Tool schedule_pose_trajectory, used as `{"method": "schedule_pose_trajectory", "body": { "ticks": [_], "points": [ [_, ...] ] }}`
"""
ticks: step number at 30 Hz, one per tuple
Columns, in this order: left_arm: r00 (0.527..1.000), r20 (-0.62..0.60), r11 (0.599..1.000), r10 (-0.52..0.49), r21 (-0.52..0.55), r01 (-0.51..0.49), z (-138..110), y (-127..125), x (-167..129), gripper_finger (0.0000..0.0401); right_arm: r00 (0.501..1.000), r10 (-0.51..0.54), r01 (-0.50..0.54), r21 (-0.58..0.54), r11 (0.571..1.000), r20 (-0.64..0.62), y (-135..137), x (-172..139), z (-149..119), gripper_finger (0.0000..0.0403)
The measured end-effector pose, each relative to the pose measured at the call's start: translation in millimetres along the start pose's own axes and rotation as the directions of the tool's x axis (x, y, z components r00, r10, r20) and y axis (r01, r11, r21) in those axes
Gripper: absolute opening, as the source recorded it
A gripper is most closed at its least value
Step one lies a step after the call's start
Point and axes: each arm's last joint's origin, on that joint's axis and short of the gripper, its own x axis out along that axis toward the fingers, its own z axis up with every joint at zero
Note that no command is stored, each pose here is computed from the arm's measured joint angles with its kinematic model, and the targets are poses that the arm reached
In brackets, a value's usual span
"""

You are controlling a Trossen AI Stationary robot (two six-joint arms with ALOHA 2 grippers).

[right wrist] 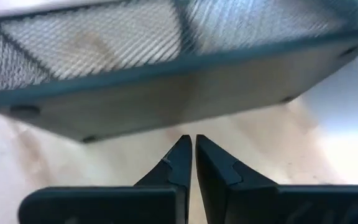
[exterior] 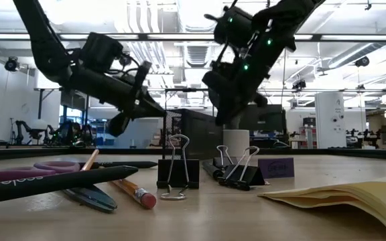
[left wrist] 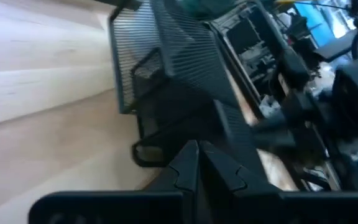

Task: Pick and place office supplies into organizer
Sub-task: Prepare the desk organizer to put the office items

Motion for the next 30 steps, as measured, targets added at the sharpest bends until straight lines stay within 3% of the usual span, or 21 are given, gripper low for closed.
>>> {"method": "schedule_pose_trajectory", "body": {
  "ticks": [3, 7, 13, 17, 21, 25, 30],
  "points": [
    [1.0, -0.011, 1.0, -0.009, -0.006, 0.009, -2.0, -3.2, -1.9, 0.0, 0.995, -0.078, 0.082, -0.06, 0.995, 0.064, -4.8, -11.2, 6.3, 0.0013],
    [0.999, -0.028, 1.0, -0.024, -0.003, 0.024, -5.2, -6.0, -1.9, 0.0, 0.993, -0.082, 0.095, -0.169, 0.981, 0.085, -12.6, -14.0, 13.8, 0.0013],
    [0.997, -0.072, 1.0, -0.012, -0.006, 0.012, -14.7, -4.1, 0.9, 0.0, 1.0, 0.018, -0.022, -0.291, 0.957, -0.015, -15.2, 1.8, 9.1, 0.0013],
    [0.994, -0.105, 0.999, -0.032, 0.002, 0.032, -22.9, -9.3, 1.3, 0.0, 0.999, 0.044, -0.051, -0.295, 0.954, -0.03, -13.0, 6.1, 7.0, 0.0013],
    [0.982, -0.168, 0.996, -0.083, 0.012, 0.087, -34.3, -19.7, 1.7, 0.0, 0.992, 0.13, -0.123, -0.31, 0.943, 0.003, -8.9, 5.9, 12.3, 0.0013],
    [0.97, -0.22, 0.994, -0.101, 0.021, 0.108, -47.3, -25.2, 1.9, 0.0, 0.981, 0.174, -0.129, -0.387, 0.913, 0.084, -4.3, 4.6, 20.2, 0.0013],
    [0.961, -0.241, 0.989, -0.133, 0.028, 0.144, -54.4, -34.0, 3.0, 0.0, 0.971, 0.226, -0.18, -0.387, 0.904, 0.077, -1.0, 3.6, 20.1, 0.0013]
  ]
}}
